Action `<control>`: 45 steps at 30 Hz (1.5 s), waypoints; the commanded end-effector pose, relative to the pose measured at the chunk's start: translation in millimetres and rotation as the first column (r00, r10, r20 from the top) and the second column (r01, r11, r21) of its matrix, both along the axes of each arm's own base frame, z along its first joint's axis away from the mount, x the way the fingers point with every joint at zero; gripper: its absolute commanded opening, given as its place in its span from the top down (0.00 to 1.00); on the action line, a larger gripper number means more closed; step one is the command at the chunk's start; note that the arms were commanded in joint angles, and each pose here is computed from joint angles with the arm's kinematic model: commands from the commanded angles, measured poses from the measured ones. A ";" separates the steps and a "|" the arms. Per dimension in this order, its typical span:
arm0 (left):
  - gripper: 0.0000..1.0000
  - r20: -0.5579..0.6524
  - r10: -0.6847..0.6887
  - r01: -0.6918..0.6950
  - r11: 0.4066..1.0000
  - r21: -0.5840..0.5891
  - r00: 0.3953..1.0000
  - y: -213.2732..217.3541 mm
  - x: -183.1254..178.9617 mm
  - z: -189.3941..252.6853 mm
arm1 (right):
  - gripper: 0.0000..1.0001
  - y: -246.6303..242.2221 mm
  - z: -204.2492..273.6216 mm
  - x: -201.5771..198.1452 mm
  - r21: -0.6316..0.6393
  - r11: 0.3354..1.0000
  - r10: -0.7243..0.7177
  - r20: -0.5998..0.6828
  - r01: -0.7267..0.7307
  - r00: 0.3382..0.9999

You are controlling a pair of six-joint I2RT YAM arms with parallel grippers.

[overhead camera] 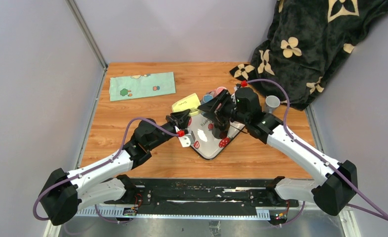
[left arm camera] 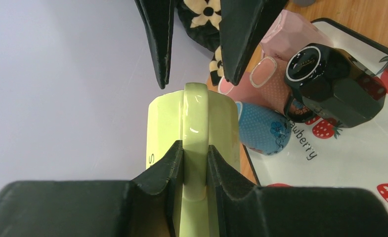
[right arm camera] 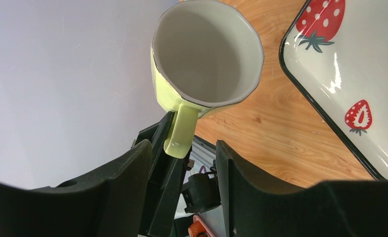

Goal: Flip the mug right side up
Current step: Turn over the cup on the tray.

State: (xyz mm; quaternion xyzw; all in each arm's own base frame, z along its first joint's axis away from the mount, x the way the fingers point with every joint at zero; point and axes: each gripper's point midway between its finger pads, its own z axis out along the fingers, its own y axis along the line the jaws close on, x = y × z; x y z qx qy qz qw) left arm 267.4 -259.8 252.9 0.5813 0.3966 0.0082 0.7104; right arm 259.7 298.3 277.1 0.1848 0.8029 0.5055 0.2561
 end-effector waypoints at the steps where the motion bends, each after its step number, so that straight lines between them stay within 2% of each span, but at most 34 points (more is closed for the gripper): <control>1: 1.00 0.175 -0.006 0.027 0.992 -0.121 0.985 -2.0 -2.9 65.9 | 0.44 3.8 3.4 6.7 0.045 0.999 -0.005 -0.019 0.005 1.000; 9: 1.00 0.177 -0.015 0.036 0.993 -0.114 0.984 -3.4 -3.8 64.3 | 0.46 20.0 11.8 11.8 0.094 0.995 0.041 -0.038 -0.038 0.998; 28: 1.00 0.187 -0.070 0.087 0.993 -0.083 0.980 -9.6 -11.1 56.2 | 0.66 29.6 6.9 15.7 0.119 0.992 0.060 -0.084 -0.050 0.995; 31: 1.00 0.187 -0.073 0.089 0.993 -0.078 0.980 -9.8 -11.6 54.0 | 0.72 29.9 5.1 14.7 0.118 0.992 0.064 -0.088 -0.053 0.994; 37: 1.00 0.195 -0.082 0.097 0.993 -0.067 0.977 -10.2 -13.7 51.8 | 1.00 30.7 8.0 15.9 0.130 0.990 0.067 -0.065 -0.058 0.996; 38: 1.00 0.196 -0.082 0.096 0.993 -0.064 0.977 -10.1 -13.9 50.8 | 1.00 30.8 9.8 15.8 0.132 0.989 0.069 -0.058 -0.061 0.996; 39: 0.96 0.197 -0.084 0.098 0.993 -0.064 0.977 -10.1 -14.5 50.9 | 1.00 30.9 10.9 15.9 0.132 0.989 0.071 -0.051 -0.064 0.996; 43: 0.65 0.194 -0.076 0.090 0.994 -0.064 0.978 -8.8 -14.9 48.9 | 1.00 29.0 17.0 16.9 0.128 0.990 0.066 -0.017 -0.064 0.998; 45: 0.57 0.193 -0.070 0.084 0.994 -0.067 0.979 -7.8 -15.0 49.1 | 1.00 27.8 20.4 17.0 0.131 0.990 0.061 -0.003 -0.060 0.998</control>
